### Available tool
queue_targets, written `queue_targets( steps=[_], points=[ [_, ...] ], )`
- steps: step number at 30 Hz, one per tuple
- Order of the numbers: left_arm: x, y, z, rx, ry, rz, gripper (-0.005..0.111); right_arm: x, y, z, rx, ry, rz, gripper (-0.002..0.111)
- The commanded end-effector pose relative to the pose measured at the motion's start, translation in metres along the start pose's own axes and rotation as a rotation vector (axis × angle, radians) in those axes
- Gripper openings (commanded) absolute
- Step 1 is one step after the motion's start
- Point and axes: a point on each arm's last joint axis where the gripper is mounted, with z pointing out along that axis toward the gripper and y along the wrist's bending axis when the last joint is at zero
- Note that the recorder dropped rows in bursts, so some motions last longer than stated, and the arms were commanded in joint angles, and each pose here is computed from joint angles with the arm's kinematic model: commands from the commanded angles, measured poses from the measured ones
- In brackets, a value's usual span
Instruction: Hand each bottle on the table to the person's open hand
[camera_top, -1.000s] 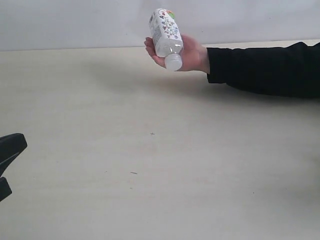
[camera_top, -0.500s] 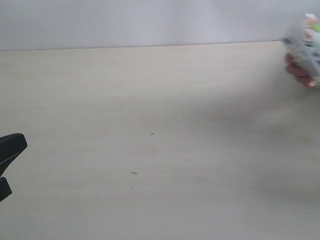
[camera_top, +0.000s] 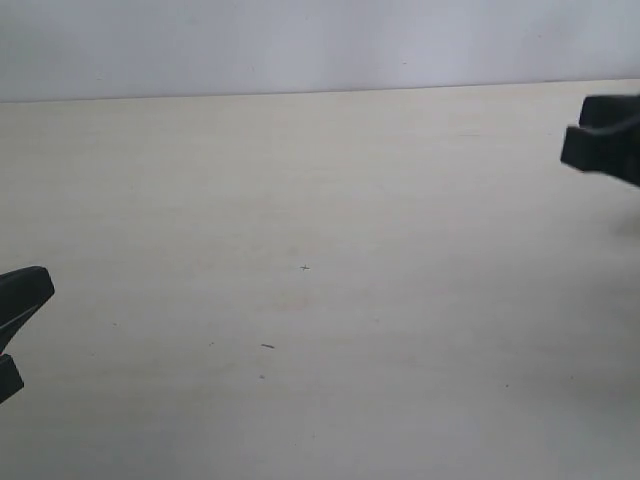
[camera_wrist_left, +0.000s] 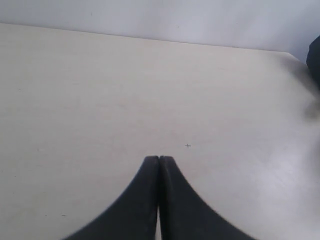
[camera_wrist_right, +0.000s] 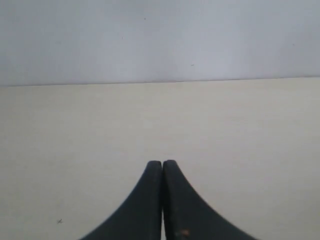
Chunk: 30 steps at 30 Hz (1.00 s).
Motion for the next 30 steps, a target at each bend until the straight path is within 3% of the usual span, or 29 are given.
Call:
queue_targets(
  steps=[1, 30],
  points=[
    [0.000, 0.000, -0.001, 0.002, -0.006, -0.006, 0.002, 0.017, 0.001, -0.019, -0.048, 0.008, -0.012, 0.000],
    [0.000, 0.000, -0.001, 0.002, -0.006, -0.006, 0.002, 0.013, 0.005, -0.034, -0.096, -0.040, -0.016, 0.000]
  ],
)
